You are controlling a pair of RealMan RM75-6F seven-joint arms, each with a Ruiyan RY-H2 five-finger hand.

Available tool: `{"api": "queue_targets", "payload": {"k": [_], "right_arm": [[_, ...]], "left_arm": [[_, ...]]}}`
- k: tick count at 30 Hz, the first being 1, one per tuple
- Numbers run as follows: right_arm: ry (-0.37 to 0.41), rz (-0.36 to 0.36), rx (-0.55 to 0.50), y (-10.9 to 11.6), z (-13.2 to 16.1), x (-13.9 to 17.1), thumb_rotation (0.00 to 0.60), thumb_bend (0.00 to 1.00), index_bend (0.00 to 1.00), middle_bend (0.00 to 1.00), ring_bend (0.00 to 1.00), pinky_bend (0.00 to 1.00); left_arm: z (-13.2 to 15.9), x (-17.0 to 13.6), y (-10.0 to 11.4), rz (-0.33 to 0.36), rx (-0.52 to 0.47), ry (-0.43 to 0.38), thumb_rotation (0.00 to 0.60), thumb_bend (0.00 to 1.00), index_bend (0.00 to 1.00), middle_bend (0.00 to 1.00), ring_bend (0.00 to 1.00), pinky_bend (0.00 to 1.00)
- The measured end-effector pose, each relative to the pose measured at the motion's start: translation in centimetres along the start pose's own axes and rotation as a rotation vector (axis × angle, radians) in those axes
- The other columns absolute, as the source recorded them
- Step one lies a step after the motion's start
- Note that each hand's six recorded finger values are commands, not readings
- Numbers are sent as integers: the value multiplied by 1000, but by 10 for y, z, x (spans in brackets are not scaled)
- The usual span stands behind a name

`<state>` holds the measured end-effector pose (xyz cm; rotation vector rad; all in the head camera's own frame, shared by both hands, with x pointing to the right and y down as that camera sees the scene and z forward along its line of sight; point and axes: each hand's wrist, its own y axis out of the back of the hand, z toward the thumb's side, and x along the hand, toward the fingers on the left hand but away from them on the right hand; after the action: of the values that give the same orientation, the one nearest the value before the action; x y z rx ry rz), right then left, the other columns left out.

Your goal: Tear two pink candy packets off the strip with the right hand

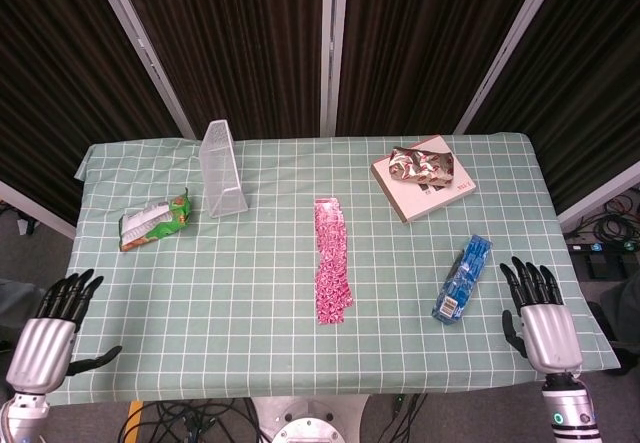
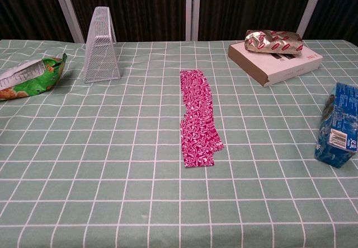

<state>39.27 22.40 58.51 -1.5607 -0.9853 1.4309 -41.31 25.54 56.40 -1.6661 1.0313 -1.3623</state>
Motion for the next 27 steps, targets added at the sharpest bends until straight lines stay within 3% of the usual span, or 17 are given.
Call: {"api": "queue_targets", "payload": {"k": [3,5,8,14,27], "right_arm": [[-1,-1,14,-1,1,-1,600,1000,0,593,567,554],[2,1,19,-2,2,-2,600,1000,1,733,674,627],[17,12,25,-7,8,-1,600,1000,27,834,761,686],[67,41,41,-15,23,0,600,1000,75,863,794,693],[310,282,121,-62,118,-14,600,1000,168,881,809,703]], "left_arm": [[0,0,-1,-2,0,-1,504,13,50,8,0,88],[0,1,-1,1,1,-5,507,13,50,8,0,88],[0,2,-1,-2,1,-6,500,13,51,8,0,88],[-1,1,-2,-7,2,-3,503,13,51,8,0,88],[-5,1,5,7,3,2,504,13,50,8,0,88]]}}
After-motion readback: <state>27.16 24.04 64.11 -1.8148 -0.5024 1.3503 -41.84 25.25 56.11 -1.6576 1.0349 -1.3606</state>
